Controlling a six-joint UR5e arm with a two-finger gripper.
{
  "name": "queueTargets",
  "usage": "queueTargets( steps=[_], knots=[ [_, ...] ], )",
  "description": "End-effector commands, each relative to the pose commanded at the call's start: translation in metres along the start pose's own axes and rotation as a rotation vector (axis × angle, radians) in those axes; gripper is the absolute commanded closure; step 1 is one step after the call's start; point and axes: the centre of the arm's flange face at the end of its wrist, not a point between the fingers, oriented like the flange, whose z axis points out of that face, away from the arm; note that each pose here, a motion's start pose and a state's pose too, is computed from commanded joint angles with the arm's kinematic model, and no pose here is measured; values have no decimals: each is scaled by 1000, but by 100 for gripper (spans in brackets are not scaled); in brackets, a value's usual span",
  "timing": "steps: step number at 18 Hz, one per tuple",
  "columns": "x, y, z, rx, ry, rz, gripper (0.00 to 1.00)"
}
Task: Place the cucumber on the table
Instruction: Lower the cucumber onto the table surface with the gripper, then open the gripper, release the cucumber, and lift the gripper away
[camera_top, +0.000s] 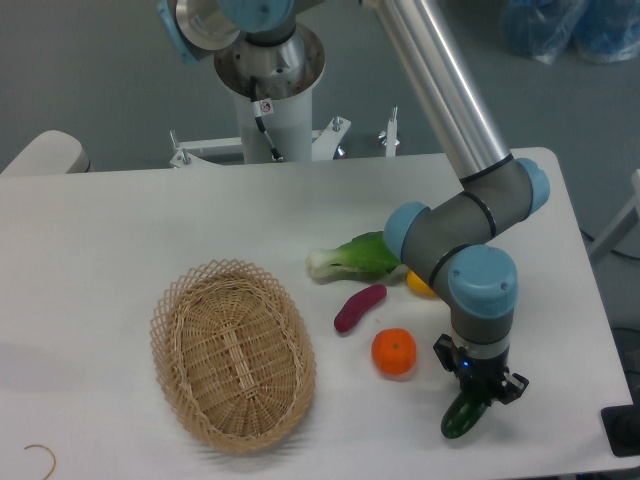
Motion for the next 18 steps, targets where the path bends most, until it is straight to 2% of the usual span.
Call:
queueTargets(
  steps=[4,5,6,7,8,15,18],
  knots=[
    [0,-1,-1,1,-1,1,77],
    [1,-2,-1,3,-1,4,70],
    [0,-2,-1,4,-4,12,39],
    [-2,-3,-3,5,-13,16,3],
    [-3,-4,-5,7,-19,17,0],
    [-8,-5,-17,13,-38,13,0],
    [-22,-10,-38,26,-82,9,0]
  ],
)
